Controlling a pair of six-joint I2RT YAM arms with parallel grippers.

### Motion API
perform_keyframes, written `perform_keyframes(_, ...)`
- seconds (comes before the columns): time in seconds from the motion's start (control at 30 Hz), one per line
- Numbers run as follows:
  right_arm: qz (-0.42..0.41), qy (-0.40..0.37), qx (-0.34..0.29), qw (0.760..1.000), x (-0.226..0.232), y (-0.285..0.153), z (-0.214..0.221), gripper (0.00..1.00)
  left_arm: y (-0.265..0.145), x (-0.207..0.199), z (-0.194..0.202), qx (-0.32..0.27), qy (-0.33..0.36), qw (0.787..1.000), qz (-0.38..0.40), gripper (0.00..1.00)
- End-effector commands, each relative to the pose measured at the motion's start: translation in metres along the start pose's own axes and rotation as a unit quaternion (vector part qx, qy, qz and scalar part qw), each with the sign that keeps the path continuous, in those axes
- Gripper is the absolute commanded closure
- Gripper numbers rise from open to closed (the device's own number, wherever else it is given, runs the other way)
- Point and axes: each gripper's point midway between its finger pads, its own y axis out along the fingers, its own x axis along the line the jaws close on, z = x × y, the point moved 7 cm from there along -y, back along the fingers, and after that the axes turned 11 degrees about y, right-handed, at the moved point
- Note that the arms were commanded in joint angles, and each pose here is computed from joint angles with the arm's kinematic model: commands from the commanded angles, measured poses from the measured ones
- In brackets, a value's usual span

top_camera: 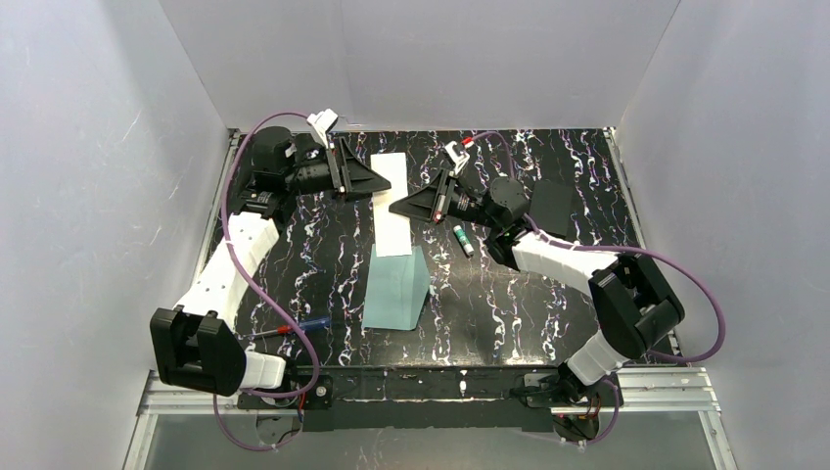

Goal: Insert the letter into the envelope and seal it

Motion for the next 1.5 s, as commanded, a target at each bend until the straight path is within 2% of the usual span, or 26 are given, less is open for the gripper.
perform_keyframes(0.0,0.026,-0.017,-0.05,0.998,-0.001,-0.003,-0.007,0.99,-0.009,0.02,0.005,-0.017,-0.025,0.992,-0.124,0.35)
perform_keyframes(0.07,0.094,-0.01,-0.089,0.991,-0.023,-0.011,-0.008,0.99,-0.019,0.046,0.019,-0.014,-0.06,0.967,-0.246,0.25)
perform_keyframes(0.13,0.17,-0.013,-0.111,0.979,-0.051,-0.025,-0.002,0.99,-0.033,0.07,0.048,0.015,-0.116,0.929,-0.351,0.22)
perform_keyframes(0.17,0.206,-0.007,-0.12,0.971,-0.065,-0.033,0.004,0.99,-0.037,0.079,0.061,0.028,-0.13,0.916,-0.378,0.22)
perform_keyframes(0.33,0.294,-0.011,-0.13,0.947,-0.108,-0.055,0.04,0.99,-0.044,0.105,0.138,0.074,-0.229,0.888,-0.393,0.44)
perform_keyframes(0.4,0.318,-0.01,-0.131,0.939,-0.117,-0.058,0.054,0.99,-0.05,0.109,0.163,0.085,-0.248,0.877,-0.403,0.49)
perform_keyframes(0.57,0.368,-0.025,-0.145,0.918,-0.133,-0.058,0.079,0.99,-0.057,0.111,0.195,0.104,-0.263,0.866,-0.412,0.49)
perform_keyframes(0.77,0.429,-0.071,-0.169,0.884,-0.16,-0.076,0.079,0.99,-0.054,0.126,0.217,0.133,-0.282,0.856,-0.413,0.47)
perform_keyframes(0.87,0.443,-0.102,-0.168,0.875,-0.168,-0.079,0.075,0.99,-0.051,0.136,0.223,0.157,-0.292,0.846,-0.417,0.48)
perform_keyframes(1.07,0.448,-0.109,-0.16,0.873,-0.188,-0.08,0.079,0.99,-0.043,0.148,0.226,0.182,-0.291,0.841,-0.418,0.49)
perform_keyframes(1.2,0.451,-0.126,-0.153,0.87,-0.2,-0.081,0.078,0.99,-0.035,0.153,0.229,0.193,-0.313,0.839,-0.402,0.5)
perform_keyframes(1.47,0.427,-0.174,-0.113,0.88,-0.209,-0.074,0.08,0.99,-0.029,0.159,0.233,0.211,-0.324,0.832,-0.398,0.58)
